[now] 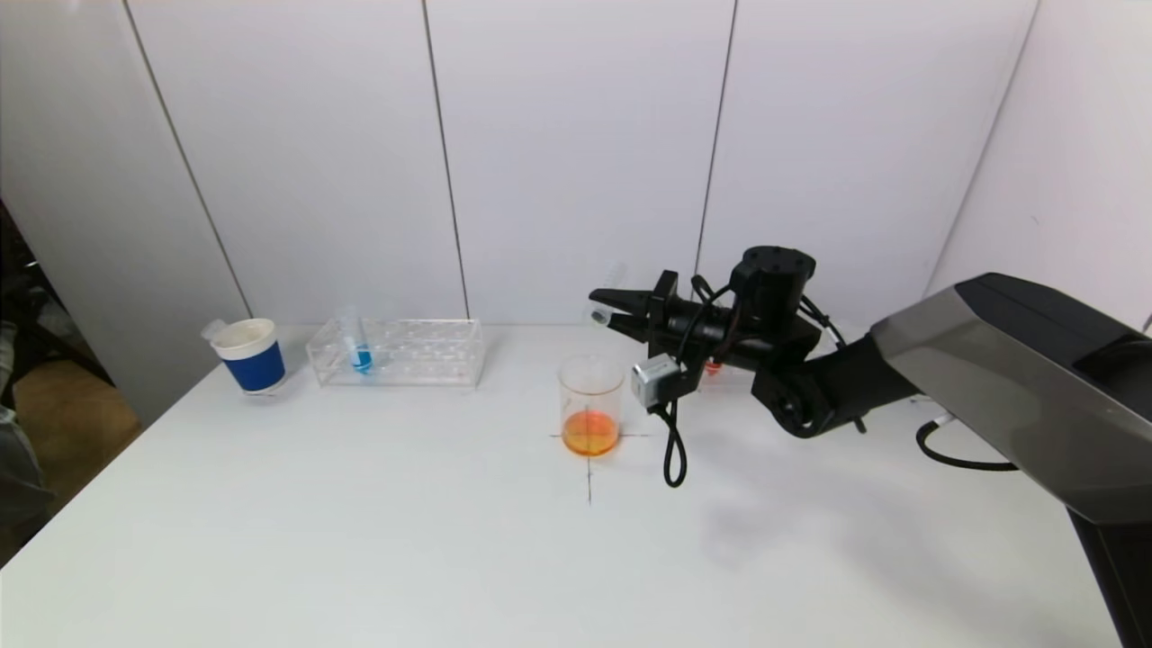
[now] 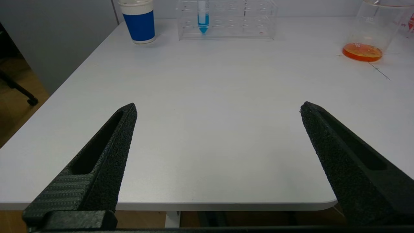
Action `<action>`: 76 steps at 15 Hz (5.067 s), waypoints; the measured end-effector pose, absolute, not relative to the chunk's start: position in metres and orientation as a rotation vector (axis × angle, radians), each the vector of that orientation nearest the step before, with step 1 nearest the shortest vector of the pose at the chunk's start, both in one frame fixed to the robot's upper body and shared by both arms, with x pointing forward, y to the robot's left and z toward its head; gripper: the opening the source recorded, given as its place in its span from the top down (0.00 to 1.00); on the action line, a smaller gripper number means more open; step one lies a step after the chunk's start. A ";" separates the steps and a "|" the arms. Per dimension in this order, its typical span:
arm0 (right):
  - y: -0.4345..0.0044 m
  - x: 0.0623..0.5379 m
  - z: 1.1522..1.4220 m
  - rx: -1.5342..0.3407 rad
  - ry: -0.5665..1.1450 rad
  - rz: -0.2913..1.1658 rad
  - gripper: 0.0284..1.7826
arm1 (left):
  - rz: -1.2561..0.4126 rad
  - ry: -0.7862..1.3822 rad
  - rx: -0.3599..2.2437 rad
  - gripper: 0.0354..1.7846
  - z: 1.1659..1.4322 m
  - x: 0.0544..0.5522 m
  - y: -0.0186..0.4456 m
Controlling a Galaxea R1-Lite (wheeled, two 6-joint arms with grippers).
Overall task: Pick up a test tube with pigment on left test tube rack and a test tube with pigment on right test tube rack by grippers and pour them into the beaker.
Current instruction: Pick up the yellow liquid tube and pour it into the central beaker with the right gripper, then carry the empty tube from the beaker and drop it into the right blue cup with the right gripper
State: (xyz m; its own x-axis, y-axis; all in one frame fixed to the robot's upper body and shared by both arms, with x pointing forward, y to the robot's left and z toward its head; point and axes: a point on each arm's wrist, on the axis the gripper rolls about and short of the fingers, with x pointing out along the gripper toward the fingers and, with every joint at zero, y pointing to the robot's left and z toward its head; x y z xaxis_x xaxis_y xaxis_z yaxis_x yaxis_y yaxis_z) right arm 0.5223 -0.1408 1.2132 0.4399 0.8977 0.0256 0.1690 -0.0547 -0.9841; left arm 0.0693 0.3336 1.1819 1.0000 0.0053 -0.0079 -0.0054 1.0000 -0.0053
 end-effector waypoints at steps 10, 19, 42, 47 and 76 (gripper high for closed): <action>-0.145 0.522 1.225 -1.386 -0.868 0.801 0.75 | 0.005 0.007 -0.006 0.01 1.182 0.069 0.334; -0.148 0.524 1.243 -1.000 -0.555 0.734 0.75 | 0.005 0.008 -0.005 0.01 1.182 0.069 0.334; -0.183 0.503 1.295 -0.165 0.027 0.210 0.75 | 0.005 0.007 -0.005 0.01 1.182 0.069 0.334; -0.230 0.500 1.317 -0.064 0.050 0.022 0.75 | 0.006 0.008 -0.005 0.01 1.182 0.069 0.334; -0.413 0.494 1.274 -0.004 0.151 -0.436 0.75 | 0.005 0.008 -0.005 0.01 1.182 0.069 0.334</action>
